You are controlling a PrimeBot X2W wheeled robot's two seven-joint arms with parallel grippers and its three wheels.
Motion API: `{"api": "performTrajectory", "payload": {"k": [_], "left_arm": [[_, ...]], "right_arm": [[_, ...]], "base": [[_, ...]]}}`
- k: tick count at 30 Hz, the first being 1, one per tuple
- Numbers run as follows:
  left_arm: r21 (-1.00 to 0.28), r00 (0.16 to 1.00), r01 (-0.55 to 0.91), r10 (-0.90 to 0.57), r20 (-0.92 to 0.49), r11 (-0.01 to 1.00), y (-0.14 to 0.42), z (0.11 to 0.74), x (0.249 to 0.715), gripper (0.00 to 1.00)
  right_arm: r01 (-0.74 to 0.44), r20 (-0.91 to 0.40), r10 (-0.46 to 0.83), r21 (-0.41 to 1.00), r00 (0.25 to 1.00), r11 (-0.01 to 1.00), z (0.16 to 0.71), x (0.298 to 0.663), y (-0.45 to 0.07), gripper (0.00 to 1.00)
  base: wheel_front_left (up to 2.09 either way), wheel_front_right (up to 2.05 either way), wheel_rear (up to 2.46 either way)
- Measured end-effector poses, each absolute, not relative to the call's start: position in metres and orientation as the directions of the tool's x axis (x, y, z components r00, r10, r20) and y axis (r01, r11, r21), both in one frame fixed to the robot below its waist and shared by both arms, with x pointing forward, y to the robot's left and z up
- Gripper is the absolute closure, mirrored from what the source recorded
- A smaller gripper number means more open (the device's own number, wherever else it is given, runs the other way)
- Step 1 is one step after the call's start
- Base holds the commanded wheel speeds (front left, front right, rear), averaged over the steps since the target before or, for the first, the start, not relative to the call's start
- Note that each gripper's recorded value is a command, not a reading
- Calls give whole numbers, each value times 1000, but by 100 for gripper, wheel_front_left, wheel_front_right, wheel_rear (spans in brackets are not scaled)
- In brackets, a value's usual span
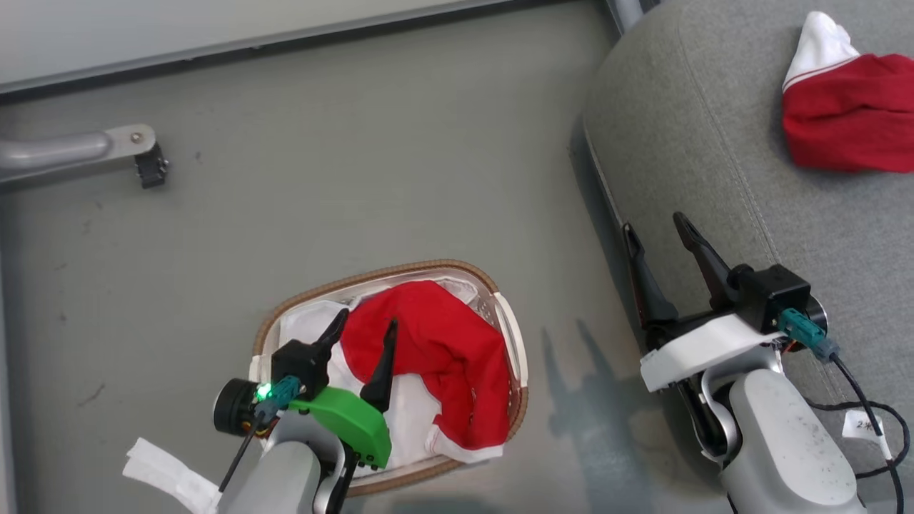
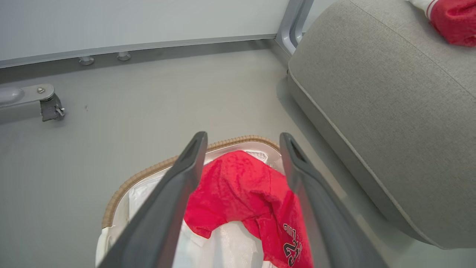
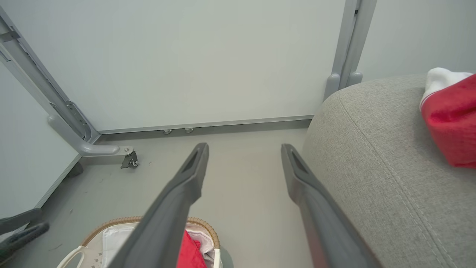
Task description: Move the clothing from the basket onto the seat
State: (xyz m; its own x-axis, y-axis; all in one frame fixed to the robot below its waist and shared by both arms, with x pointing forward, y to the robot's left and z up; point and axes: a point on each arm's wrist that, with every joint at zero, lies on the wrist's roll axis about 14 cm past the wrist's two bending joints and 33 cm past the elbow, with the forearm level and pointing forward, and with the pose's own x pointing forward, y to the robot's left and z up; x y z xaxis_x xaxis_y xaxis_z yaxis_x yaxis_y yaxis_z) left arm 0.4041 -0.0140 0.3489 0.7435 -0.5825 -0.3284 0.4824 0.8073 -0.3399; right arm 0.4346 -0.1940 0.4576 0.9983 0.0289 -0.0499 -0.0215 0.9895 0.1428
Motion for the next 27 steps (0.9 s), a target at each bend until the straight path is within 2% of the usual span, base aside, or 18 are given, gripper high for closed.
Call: {"api": "performTrajectory", "payload": {"k": [12, 27], "left_arm": [[-419, 576, 562, -701, -421, 713, -63, 285, 411, 0], [-450, 392, 585, -721, -572, 675, -73, 192, 401, 0]], "right_arm": [[37, -97, -25, 133, 995, 990, 433, 452, -217, 0], [82, -183, -64, 92, 981, 992, 392, 462, -237, 0]], "base": [[0, 0, 0], [0, 0, 0]]}}
